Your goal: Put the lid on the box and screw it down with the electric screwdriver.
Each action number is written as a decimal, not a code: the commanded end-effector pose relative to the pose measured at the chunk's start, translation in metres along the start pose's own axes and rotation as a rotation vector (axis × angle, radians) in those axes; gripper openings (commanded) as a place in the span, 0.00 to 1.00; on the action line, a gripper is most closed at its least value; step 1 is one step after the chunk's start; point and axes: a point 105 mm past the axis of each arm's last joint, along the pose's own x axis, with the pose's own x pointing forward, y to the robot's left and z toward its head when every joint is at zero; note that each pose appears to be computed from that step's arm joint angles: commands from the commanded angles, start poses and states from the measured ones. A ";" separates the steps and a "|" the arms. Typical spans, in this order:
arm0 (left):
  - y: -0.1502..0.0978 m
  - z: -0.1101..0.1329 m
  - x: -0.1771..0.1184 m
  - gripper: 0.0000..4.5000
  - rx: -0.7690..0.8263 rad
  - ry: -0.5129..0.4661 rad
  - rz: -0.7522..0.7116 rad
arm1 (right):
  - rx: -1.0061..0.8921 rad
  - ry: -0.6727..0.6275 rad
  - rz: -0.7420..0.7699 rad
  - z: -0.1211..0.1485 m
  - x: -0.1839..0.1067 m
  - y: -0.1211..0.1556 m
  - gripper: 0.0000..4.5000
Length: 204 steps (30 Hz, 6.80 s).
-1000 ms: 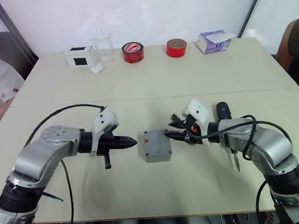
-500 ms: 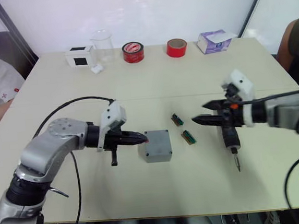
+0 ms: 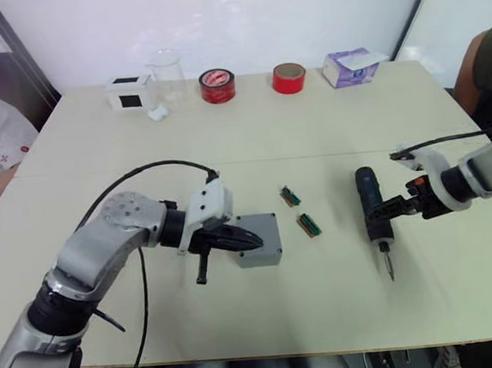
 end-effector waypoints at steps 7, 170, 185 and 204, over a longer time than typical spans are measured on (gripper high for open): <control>-0.006 0.002 -0.006 0.00 -0.016 -0.012 0.066 | 0.024 0.106 -0.070 -0.002 0.022 -0.009 1.00; 0.030 -0.062 0.027 0.00 -0.090 0.112 0.075 | -0.594 -1.024 0.265 0.027 0.056 0.148 0.41; 0.029 -0.065 0.033 0.00 -0.110 0.099 0.068 | -0.609 -1.121 0.292 0.045 0.020 0.153 0.41; 0.043 0.016 -0.019 0.00 -0.207 -0.352 0.158 | -0.103 -0.688 0.141 0.079 -0.080 0.057 0.41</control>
